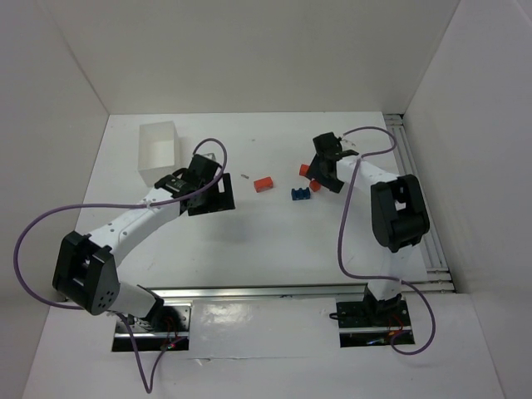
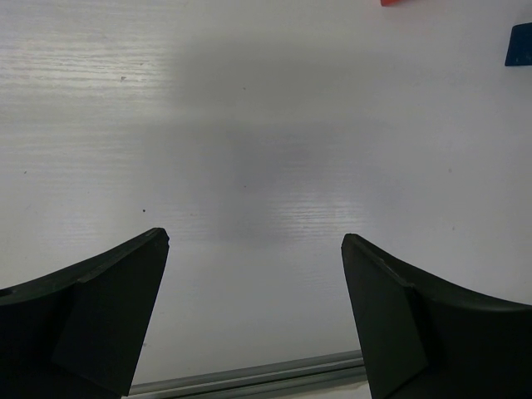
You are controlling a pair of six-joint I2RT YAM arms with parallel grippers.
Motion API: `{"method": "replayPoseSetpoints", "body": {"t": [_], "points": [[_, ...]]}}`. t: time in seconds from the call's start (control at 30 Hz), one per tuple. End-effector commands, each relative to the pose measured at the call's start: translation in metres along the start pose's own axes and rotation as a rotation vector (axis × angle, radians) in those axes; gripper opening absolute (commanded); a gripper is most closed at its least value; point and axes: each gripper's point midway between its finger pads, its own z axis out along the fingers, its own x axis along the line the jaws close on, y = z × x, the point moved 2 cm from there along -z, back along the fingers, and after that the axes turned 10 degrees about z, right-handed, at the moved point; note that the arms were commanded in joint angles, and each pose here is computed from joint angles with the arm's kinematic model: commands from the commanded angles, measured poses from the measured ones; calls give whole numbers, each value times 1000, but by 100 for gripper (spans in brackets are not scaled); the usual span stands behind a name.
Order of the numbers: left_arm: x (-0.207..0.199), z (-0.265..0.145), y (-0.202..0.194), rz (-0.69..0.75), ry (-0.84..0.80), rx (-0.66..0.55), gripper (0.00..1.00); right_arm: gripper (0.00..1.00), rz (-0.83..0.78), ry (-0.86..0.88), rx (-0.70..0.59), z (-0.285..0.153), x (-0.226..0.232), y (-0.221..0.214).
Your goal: Build the wood block tower
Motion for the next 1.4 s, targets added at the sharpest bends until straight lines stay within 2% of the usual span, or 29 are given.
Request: {"method": "replayPoseSetpoints", "body": {"t": [0.0, 0.3, 0.5, 0.7, 0.87, 1.0, 1.13, 1.37], "points": [[-5, -7, 6, -28, -29, -34, 99, 79, 52, 9, -11, 10, 6, 0], [-7, -2, 8, -27, -27, -31, 99, 72, 27, -1, -39, 17, 20, -2], [-7, 2, 9, -27, -27, -30, 99, 62, 24, -23, -46, 21, 20, -4], [-14, 5, 19, -28, -38, -32, 97, 38, 16, -14, -83, 11, 23, 3], [-11, 1, 26, -30, -28, -48, 97, 34, -101, 44, -145, -22, 40, 12], [4, -12, 38, -48, -15, -85, 97, 34, -298, 133, -166, -53, 72, 7], [24, -29, 52, -96, -2, -140, 97, 34, -454, 294, -127, -82, 124, -22], [49, -44, 55, -123, 22, -172, 97, 34, -645, 349, -99, -85, 174, -65]]}}
